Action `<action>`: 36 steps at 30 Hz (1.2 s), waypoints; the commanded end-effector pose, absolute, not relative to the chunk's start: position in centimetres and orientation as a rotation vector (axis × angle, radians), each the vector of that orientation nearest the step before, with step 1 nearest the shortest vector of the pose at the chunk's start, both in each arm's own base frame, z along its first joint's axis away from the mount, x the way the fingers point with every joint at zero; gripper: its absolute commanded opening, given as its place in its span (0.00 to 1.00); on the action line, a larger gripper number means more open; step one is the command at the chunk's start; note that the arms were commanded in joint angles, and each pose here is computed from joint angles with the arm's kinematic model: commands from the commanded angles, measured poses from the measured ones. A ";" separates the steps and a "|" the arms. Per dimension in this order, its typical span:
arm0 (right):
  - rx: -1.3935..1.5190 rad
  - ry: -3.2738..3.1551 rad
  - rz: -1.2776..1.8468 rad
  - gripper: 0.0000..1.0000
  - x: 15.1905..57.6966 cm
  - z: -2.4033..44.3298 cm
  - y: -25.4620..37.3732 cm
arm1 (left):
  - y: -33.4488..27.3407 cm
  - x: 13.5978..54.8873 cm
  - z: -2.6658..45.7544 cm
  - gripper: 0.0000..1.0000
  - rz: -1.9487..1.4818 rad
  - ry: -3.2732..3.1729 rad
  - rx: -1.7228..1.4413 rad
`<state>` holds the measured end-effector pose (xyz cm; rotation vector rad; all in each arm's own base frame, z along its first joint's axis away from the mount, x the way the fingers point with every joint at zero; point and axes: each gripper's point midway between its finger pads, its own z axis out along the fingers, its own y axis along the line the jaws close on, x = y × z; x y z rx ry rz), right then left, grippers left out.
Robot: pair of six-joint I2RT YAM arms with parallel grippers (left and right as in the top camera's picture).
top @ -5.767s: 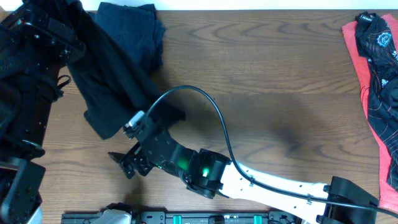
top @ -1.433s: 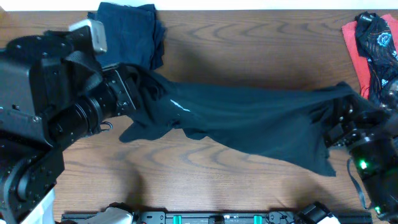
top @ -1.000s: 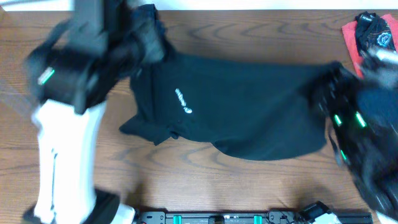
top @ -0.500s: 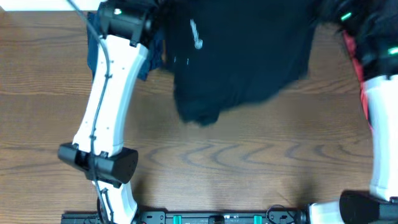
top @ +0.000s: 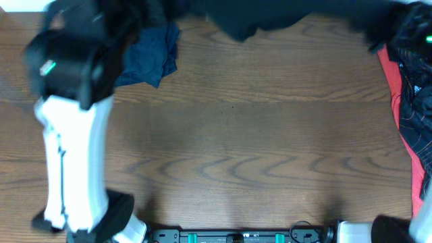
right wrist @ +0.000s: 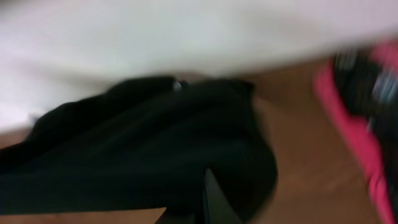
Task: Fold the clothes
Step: 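Lower the black shirt with both grippers onto the table beside the navy stack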
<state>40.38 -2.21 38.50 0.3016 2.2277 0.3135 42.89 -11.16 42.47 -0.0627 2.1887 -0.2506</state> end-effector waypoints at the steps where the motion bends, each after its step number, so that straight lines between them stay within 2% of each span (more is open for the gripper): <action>1: 0.332 2.435 0.324 0.01 41.0 29.9 -2.1 | -13.3 45.7 28.6 0.06 -0.251 2.574 -0.013; 6: 0.393 2.612 0.366 0.01 39.3 21.5 -1.5 | -13.4 42.8 17.6 0.06 -0.192 2.967 -0.023; 10: 0.401 2.683 0.453 0.01 37.9 18.2 -0.3 | -12.6 40.1 14.3 0.06 -0.120 3.151 -0.048; 15: 0.409 2.754 0.592 0.01 36.0 16.9 1.5 | -11.7 37.6 15.3 0.06 -0.073 3.226 -0.096; 18: 0.421 2.813 0.601 0.01 34.6 16.5 1.7 | -10.9 35.0 16.7 0.06 -0.025 3.290 -0.139; 21: 0.423 2.841 0.597 0.01 33.9 16.3 1.8 | -10.8 34.3 17.7 0.06 -0.040 3.282 -0.159; 29: 0.495 2.895 0.458 0.01 32.9 15.6 0.1 | -11.5 32.0 19.4 0.06 -0.083 3.270 -0.139; 36: 0.546 2.930 0.384 0.01 31.7 15.3 -1.2 | -9.8 26.1 18.9 0.06 -0.028 3.359 -0.141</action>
